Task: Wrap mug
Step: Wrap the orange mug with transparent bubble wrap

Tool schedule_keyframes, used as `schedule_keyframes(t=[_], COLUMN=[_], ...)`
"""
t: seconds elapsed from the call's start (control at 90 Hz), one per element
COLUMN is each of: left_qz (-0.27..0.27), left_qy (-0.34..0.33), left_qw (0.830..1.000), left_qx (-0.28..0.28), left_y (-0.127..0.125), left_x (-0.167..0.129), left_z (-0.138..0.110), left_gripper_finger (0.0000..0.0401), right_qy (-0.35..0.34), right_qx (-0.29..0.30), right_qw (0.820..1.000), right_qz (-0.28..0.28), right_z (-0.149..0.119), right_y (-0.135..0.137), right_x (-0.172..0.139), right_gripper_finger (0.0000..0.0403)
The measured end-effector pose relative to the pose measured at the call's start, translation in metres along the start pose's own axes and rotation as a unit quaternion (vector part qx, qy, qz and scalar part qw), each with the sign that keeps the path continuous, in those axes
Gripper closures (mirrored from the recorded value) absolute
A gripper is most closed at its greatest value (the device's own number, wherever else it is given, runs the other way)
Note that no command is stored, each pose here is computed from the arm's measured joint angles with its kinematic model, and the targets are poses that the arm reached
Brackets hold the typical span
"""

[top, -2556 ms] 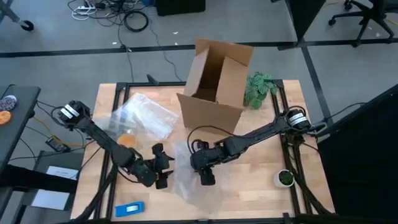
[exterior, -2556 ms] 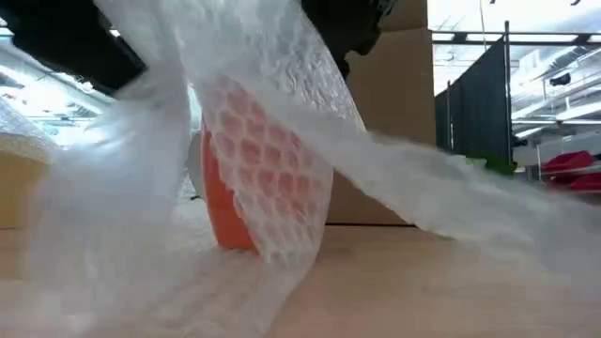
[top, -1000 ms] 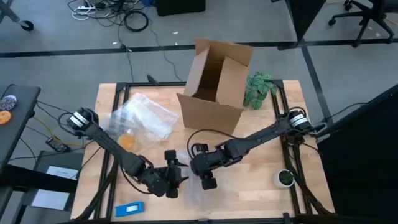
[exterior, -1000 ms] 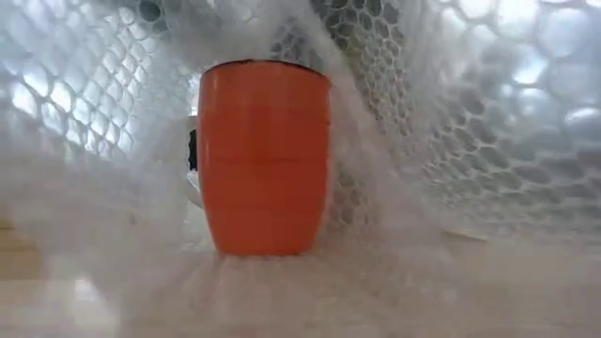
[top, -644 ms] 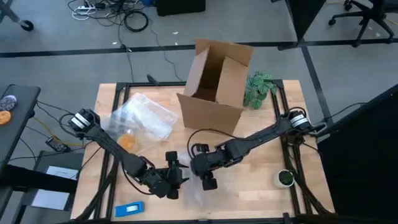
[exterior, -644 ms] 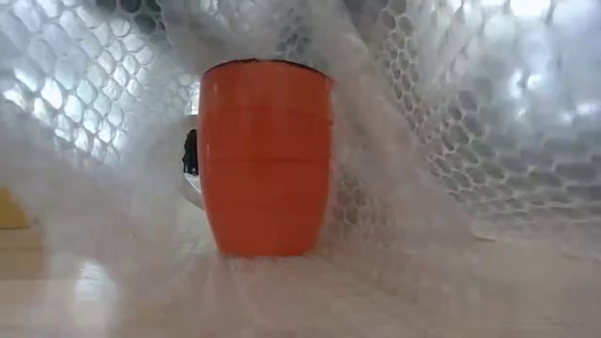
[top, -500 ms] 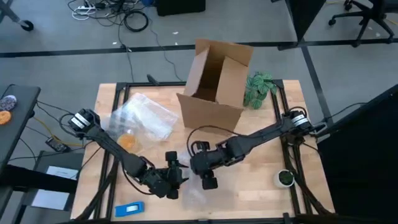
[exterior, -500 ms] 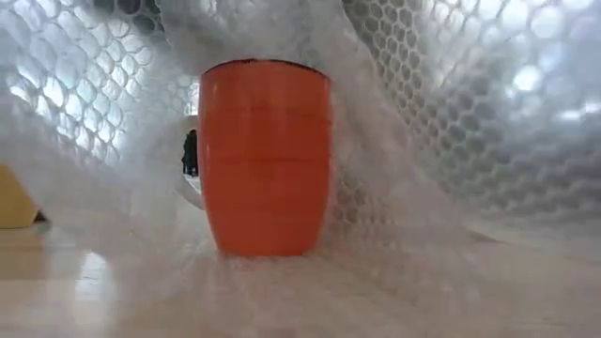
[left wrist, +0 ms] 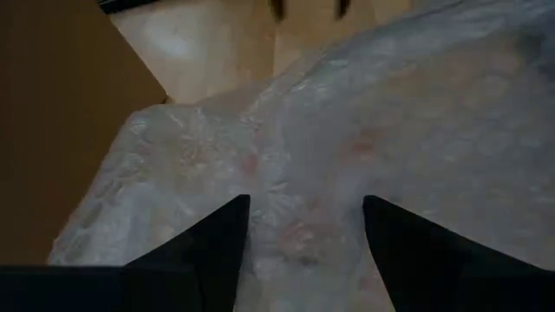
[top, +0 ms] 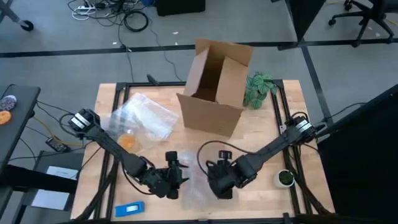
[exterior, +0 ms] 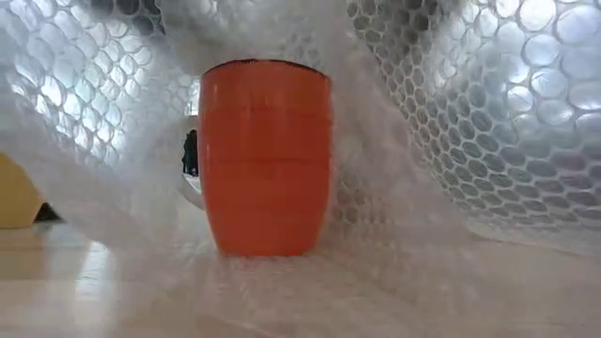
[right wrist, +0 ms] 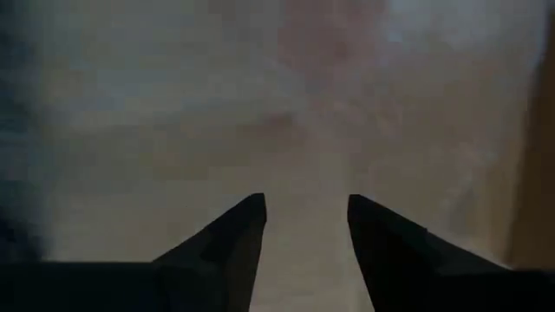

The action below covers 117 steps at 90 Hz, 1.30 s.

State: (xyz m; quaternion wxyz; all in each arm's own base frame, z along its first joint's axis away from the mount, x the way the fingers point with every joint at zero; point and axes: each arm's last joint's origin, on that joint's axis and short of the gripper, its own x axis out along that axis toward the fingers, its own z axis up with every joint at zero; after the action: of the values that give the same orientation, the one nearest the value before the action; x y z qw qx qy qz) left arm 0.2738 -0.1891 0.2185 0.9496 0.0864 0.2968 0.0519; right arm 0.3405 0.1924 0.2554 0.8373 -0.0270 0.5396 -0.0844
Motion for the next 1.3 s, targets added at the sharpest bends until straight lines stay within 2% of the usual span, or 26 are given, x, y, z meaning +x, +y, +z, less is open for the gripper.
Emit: schedule_keyframes(t=[0.156, 0.311, 0.578, 0.689, 0.833, 1.022, 1.122, 1.3], left_qz=[-0.008, -0.011, -0.028, -0.028, -0.028, -0.028, -0.029, -0.034], left_qy=[-0.001, 0.000, 0.006, 0.006, 0.006, 0.005, 0.000, -0.017], left_qw=[1.000, 1.000, 1.000, 1.000, 1.000, 1.000, 1.000, 0.999], left_qx=[-0.001, -0.001, 0.000, -0.001, -0.001, 0.001, 0.007, 0.010], left_y=[-0.001, -0.002, -0.003, -0.003, -0.003, -0.003, -0.003, -0.004], left_x=[-0.001, -0.001, -0.001, -0.001, -0.001, -0.001, -0.001, -0.002], left_z=[0.001, 0.001, 0.000, 0.001, 0.001, 0.001, 0.002, 0.006], left_gripper_finger=[0.0192, 0.0193, 0.0192, 0.0192, 0.0192, 0.0192, 0.0192, 0.0192], right_qy=[-0.003, -0.052, -0.149, -0.175, -0.172, -0.154, -0.122, -0.103], right_qx=[0.021, 0.016, -0.030, -0.041, -0.045, -0.034, -0.021, -0.007], right_qw=[1.000, 0.998, 0.987, 0.982, 0.981, 0.983, 0.987, 0.985], right_qz=[-0.006, 0.020, 0.053, 0.063, 0.082, 0.095, 0.099, 0.138], right_z=[-0.007, 0.006, 0.053, 0.061, 0.060, 0.053, 0.046, 0.041], right_y=[-0.010, -0.017, -0.019, -0.018, -0.017, -0.023, -0.032, -0.039], right_x=[0.035, 0.047, -0.002, -0.014, -0.009, 0.016, 0.033, 0.050], right_gripper_finger=[0.0254, 0.0254, 0.0265, 0.0270, 0.0273, 0.0274, 0.0274, 0.0274])
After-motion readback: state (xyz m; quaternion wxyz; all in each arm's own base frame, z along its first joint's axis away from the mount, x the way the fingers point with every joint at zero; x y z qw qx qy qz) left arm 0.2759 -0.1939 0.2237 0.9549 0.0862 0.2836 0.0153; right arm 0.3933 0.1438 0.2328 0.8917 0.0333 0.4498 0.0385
